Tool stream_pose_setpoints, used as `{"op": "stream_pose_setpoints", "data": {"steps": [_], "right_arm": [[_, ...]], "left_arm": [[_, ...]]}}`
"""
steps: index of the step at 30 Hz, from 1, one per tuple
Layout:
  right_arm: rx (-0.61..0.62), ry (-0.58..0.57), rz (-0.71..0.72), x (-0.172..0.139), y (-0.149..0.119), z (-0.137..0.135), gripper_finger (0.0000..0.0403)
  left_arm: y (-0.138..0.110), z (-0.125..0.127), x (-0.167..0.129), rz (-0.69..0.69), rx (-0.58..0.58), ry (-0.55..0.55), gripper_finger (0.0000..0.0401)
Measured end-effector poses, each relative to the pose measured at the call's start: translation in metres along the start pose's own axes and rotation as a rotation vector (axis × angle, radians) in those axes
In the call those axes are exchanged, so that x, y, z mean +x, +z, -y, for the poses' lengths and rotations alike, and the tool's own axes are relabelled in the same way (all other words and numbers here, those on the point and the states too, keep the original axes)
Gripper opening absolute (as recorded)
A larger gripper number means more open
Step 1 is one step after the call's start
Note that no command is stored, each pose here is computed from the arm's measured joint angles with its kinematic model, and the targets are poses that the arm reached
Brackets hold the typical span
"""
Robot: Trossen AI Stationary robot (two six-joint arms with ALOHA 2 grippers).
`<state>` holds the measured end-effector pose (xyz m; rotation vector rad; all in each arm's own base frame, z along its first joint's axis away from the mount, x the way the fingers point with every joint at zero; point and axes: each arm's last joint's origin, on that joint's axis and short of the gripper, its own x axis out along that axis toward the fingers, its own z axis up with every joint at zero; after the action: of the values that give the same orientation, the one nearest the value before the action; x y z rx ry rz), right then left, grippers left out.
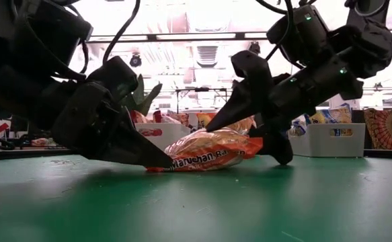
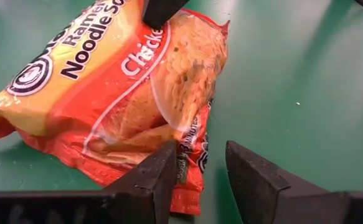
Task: Sort Maruchan noodles
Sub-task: Put the orange noodle pack into the green bin
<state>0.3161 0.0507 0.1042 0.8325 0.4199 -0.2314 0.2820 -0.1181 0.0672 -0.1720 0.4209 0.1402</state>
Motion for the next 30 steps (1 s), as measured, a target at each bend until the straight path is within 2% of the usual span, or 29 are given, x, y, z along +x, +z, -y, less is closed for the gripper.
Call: {"op": "stream_pose_setpoints", "data": {"steps": [10,18,23,30], "right_arm": [[-0.042,0.030,-0.005,0.007,0.003,-0.007,0.0192],[-0.067,0.043,0.003,0.008,0.005,-0.010,0.0119],[-0.095,0.042,0.007,0.008,0.005,-0.011,0.0083],[-0.138,0.061,0.003,0.006,0.007,-0.013,0.0059]], "left_arm": [[0.001,0.000,0.000,0.011,0.015,0.006,0.0102],[0.001,0.001,0.000,0.015,0.019,0.004,0.0101],[0.004,0.003,-0.003,0.025,0.019,-0.004,0.0118],[0.015,0.004,-0.015,0.056,0.020,-0.027,0.0164]]}}
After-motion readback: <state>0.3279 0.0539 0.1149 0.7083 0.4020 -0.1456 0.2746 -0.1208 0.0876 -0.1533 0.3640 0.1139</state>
